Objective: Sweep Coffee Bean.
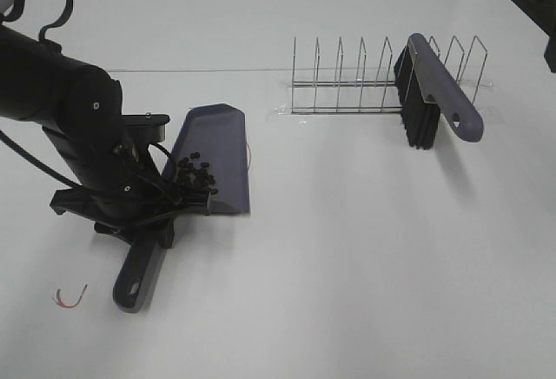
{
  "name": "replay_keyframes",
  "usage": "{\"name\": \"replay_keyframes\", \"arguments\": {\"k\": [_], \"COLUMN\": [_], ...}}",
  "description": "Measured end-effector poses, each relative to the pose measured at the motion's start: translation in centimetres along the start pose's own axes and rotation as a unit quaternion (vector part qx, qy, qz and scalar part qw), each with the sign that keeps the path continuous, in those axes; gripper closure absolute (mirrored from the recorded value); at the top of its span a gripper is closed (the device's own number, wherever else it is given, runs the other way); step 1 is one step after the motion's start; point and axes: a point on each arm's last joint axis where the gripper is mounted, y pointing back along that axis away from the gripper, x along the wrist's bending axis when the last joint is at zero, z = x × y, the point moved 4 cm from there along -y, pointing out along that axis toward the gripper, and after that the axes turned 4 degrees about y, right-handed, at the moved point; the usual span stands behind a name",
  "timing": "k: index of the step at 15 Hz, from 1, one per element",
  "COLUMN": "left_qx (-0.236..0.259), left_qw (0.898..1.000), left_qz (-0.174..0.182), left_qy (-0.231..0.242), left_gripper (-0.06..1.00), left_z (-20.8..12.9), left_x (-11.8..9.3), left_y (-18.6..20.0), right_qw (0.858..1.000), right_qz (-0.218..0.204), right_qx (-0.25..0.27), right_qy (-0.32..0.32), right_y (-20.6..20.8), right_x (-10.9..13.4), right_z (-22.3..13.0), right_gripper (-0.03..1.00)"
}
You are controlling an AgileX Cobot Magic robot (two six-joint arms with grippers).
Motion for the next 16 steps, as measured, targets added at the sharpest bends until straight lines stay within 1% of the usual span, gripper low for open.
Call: {"name": "replay_keyframes", "arguments": {"k": [1,2,4,5,6,8,9,10,12,13,14,16], "left_qx": [0.002,0.003,0.003,0.004,0.006,0.019,0.022,0.018,0.005,0.001,0.002,0.01], "left_qw": [1.0,1.0,1.0,1.0,1.0,1.0,1.0,1.0,1.0,1.0,1.0,0.999], "left_qz": [0.001,0.0,-0.001,-0.001,0.0,0.006,0.008,0.007,0.006,0.014,0.022,0.036], "left_qy": [0.001,0.002,0.004,0.004,0.005,0.005,0.004,0.001,-0.007,-0.017,-0.021,-0.024], "left_gripper": [0.59,0.56,0.36,0.31,0.29,0.28,0.28,0.28,0.28,0.28,0.28,0.28], "left_z": [-0.1,-0.1,-0.1,-0.1,-0.1,-0.4,-0.5,-0.5,-0.5,-1.2,-1.8,-3.0], "left_x": [0.0,0.0,0.0,0.0,0.0,0.1,0.2,0.2,0.3,0.9,1.4,2.3], "left_y": [-0.1,-0.1,-0.1,-0.1,-0.1,0.8,1.9,2.6,6.1,9.9,11.9,14.6], "right_qw": [1.0,1.0,1.0,0.999,0.999,0.998,0.997,0.996,0.995,0.996,0.996,0.996], "right_qz": [0.003,0.004,0.005,0.005,0.006,0.008,0.01,0.01,0.01,0.009,0.009,0.008], "right_qx": [-0.003,-0.009,-0.022,-0.031,-0.042,-0.064,-0.074,-0.08,-0.093,-0.093,-0.092,-0.089], "right_qy": [-0.001,-0.005,-0.008,-0.013,-0.017,-0.021,-0.023,-0.023,-0.025,-0.013,-0.009,-0.004], "right_y": [0.4,1.0,2.0,2.6,3.2,4.3,4.7,4.9,5.2,5.0,4.7,4.1], "right_x": [0.0,-0.1,-0.3,-0.4,-0.5,-0.7,-0.7,-0.8,-0.8,-0.9,-0.9,-0.8], "right_z": [-1.4,-3.3,-5.8,-6.9,-7.9,-9.8,-10.5,-10.9,-12.5,-14.3,-15.2,-16.5], "right_gripper": [0.36,0.36,0.36,0.36,0.36,0.36,0.37,0.37,0.37,0.37,0.37,0.38]}}
